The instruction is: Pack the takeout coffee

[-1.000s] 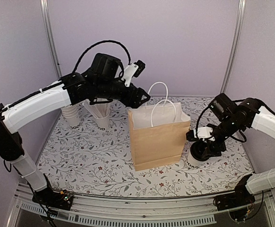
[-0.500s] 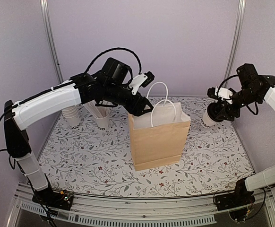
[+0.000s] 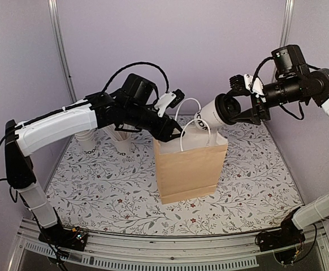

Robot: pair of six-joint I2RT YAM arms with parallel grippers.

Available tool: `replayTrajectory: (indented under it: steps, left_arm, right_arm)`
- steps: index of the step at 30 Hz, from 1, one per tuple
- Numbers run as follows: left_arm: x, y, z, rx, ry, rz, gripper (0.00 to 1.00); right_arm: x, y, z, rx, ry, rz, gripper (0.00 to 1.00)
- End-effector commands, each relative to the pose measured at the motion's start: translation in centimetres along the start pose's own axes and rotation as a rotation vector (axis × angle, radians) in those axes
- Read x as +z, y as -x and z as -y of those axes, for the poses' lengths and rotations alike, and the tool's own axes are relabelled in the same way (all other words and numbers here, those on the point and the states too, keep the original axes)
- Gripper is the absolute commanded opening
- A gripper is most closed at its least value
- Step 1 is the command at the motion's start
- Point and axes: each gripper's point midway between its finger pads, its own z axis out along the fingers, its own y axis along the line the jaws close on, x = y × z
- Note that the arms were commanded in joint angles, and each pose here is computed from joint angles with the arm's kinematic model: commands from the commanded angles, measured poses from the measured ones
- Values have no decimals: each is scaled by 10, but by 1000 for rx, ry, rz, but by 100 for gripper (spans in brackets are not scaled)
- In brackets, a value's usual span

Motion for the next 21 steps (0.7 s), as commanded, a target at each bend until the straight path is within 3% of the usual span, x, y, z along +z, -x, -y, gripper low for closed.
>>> replayTrajectory:
  steps: [1,6,10,14,21]
  left_arm:
    - [-10,10,0,-26,-13,52,57]
    - [-17,15,1,-42,-12,92,57]
    - [-34,27,4,-38,-5,149,63]
    - [-64,45,14,6,26,252,71]
    - [-112,50,-9,-7,175,425,77]
  right_arm:
    - [5,14,-20,-41,45,7,32]
    - [28,1,-34,-24,127,-53,31]
    - [49,-13,-52,-14,192,-123,30]
    - [68,-24,-59,-3,190,-205,27]
    - [67,-20,-83,-15,271,-218,27]
